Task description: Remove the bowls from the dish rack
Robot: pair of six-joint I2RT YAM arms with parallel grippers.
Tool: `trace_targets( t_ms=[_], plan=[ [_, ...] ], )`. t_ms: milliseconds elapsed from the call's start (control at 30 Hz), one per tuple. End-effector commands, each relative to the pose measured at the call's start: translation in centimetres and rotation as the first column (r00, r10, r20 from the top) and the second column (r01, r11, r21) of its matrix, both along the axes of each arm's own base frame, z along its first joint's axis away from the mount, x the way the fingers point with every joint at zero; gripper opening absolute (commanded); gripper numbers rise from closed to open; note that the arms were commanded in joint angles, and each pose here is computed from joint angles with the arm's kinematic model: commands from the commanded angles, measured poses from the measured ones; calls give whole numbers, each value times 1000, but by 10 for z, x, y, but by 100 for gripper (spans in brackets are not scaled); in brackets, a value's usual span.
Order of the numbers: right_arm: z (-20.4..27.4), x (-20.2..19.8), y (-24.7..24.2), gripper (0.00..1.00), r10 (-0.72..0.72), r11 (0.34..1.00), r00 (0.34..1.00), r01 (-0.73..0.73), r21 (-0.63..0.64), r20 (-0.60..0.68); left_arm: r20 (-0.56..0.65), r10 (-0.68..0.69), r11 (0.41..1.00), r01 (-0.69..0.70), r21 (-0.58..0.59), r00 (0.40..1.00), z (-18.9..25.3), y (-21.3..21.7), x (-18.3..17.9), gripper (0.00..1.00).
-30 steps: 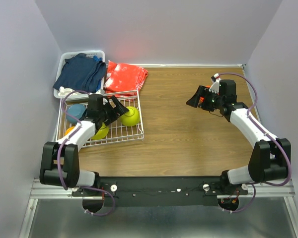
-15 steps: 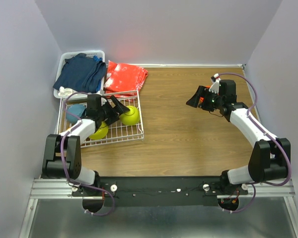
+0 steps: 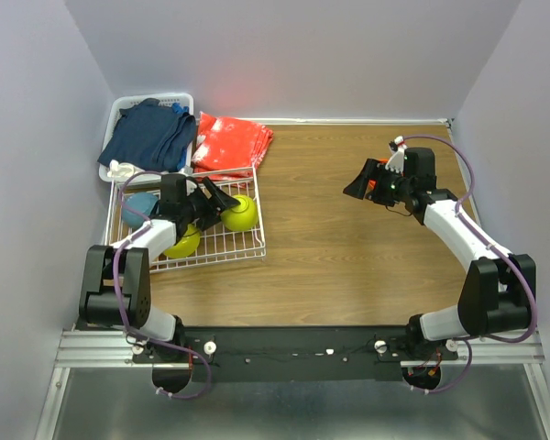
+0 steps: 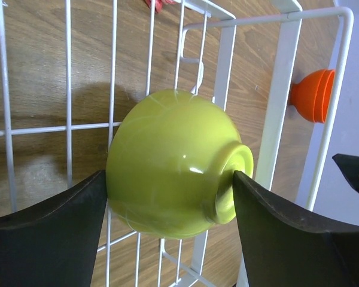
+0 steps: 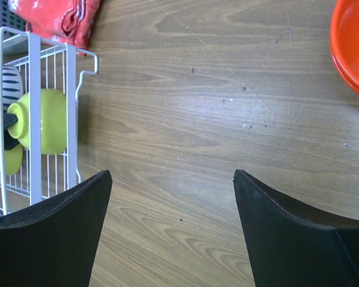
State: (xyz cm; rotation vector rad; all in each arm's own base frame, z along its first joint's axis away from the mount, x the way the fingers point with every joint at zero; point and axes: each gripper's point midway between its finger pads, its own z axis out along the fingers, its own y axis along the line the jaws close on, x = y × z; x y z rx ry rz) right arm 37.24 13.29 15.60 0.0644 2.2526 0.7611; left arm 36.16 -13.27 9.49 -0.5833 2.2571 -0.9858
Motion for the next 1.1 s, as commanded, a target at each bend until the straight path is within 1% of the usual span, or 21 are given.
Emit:
trace_targets(
  t_ms=[0,33,167,200,233,400,433,567,633,700,733,867,900,967,1000,1067],
  plan=[
    [-2,0,5,90,17,1000,1000,-17,16,2,-15,-21,1000,21,11,1000,6,-2,-10,72],
    [-2,0,5,90,17,1000,1000,-17,17,2,-12,-19,1000,19,16,1000,8,-1,-9,68],
    [-1,0,6,90,19,1000,1000,-19,20,4,4,-13,999,13,35,1000,15,2,-8,66],
    [-1,0,5,90,18,1000,1000,-18,21,4,24,-11,999,10,42,1000,21,3,-6,66],
    [0,0,5,90,17,1000,1000,-17,20,7,4,-11,999,11,49,1000,19,4,-9,62],
    [2,-1,6,90,20,1000,1000,-20,21,12,33,-8,996,6,85,999,32,8,-8,60],
    [3,-1,5,90,18,1000,1000,-19,22,13,36,-9,995,5,102,999,33,10,-9,57],
    [3,-1,6,90,19,1000,1000,-19,24,14,57,-4,990,-4,140,998,43,15,-8,51],
    [4,-1,6,90,19,1000,1000,-19,24,16,72,-9,988,-2,151,997,50,16,-8,47],
    [4,-1,6,90,19,999,1000,-19,26,16,98,-9,986,-8,168,995,59,19,-7,45],
    [5,-2,6,90,21,999,1000,-21,26,19,96,-9,985,-7,173,995,60,19,-8,43],
    [7,-3,7,90,24,999,999,-25,35,23,136,-24,978,-5,211,990,75,23,-9,42],
    [8,-3,8,91,25,999,999,-26,36,22,165,-36,973,-3,232,986,83,23,-7,42],
    [12,-4,9,90,33,998,999,-35,46,29,168,-48,964,2,266,985,88,24,-10,42],
    [12,-4,10,90,35,998,999,-36,49,28,199,-61,956,0,293,978,101,22,-7,42],
    [15,-5,10,90,38,998,999,-40,50,33,209,-109,932,27,362,972,108,19,-11,42]
  ],
)
